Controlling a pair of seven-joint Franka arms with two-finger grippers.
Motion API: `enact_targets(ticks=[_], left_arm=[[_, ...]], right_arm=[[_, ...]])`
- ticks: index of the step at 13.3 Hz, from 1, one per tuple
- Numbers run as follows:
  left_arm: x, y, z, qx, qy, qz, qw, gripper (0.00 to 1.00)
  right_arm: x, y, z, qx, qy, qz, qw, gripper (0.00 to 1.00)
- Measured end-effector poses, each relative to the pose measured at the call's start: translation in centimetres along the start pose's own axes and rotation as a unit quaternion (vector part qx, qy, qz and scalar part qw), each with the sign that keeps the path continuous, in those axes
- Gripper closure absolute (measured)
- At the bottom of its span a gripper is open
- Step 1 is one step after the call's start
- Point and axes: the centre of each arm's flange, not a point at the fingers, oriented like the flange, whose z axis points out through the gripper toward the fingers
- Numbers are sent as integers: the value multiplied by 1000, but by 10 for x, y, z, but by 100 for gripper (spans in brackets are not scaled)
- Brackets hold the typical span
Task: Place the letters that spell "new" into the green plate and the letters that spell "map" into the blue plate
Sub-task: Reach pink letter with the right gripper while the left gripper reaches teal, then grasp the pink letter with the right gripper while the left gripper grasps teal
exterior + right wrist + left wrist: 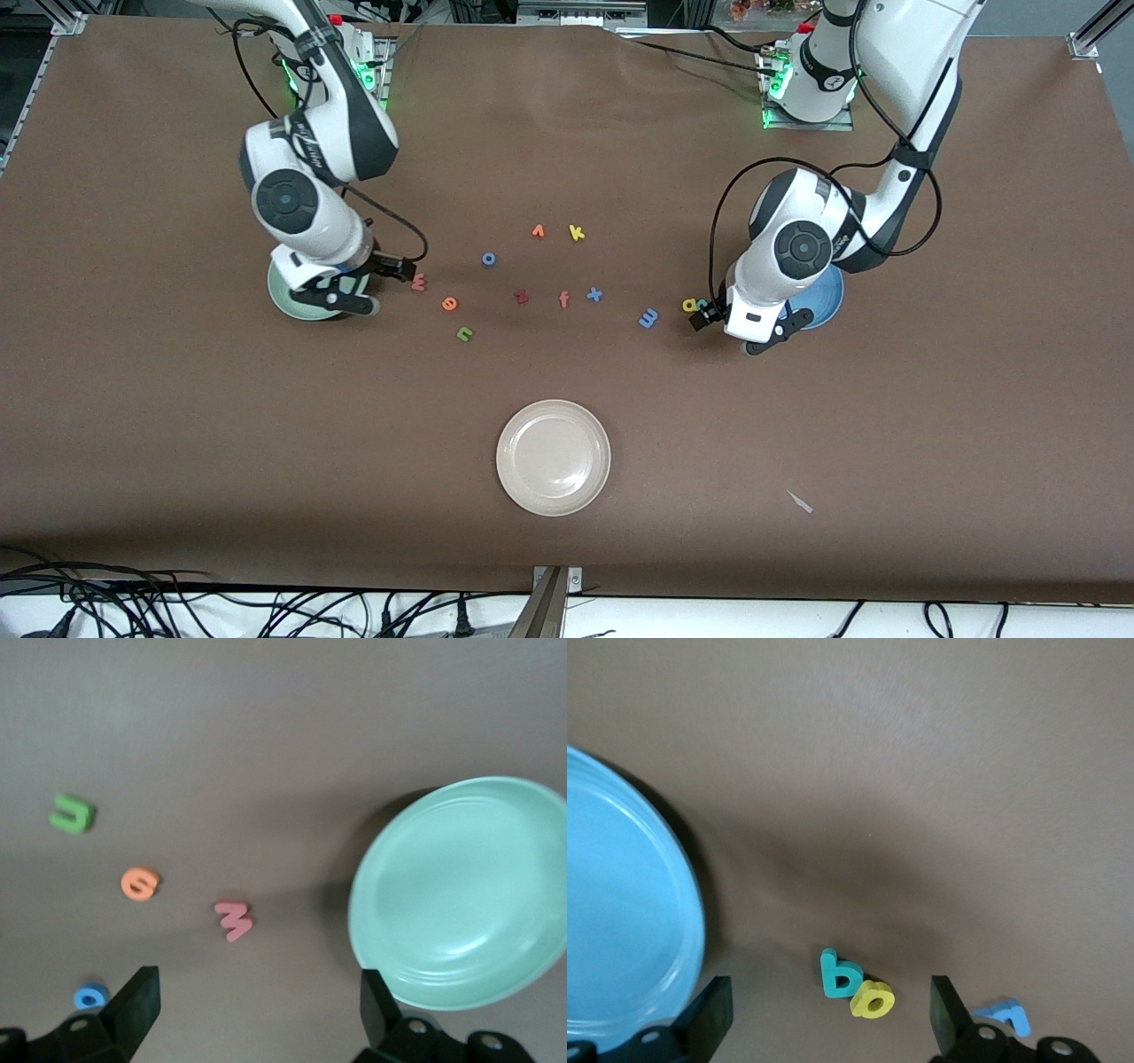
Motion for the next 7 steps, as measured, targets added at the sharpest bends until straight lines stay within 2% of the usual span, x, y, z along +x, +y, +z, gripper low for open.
enact_targets(ticks=[2, 4, 7], left_arm=[[-1, 3, 11, -11, -10, -15, 1000, 4], [1, 3, 20, -14, -14, -22, 1000, 7], [4, 1, 30, -14, -16, -30, 999, 13]], right_arm=[[-6, -7, 24, 1, 3, -38, 999, 0], [-8, -5, 47, 7, 16, -51, 999, 0], [-18, 1, 78, 6, 15, -59, 998, 1]])
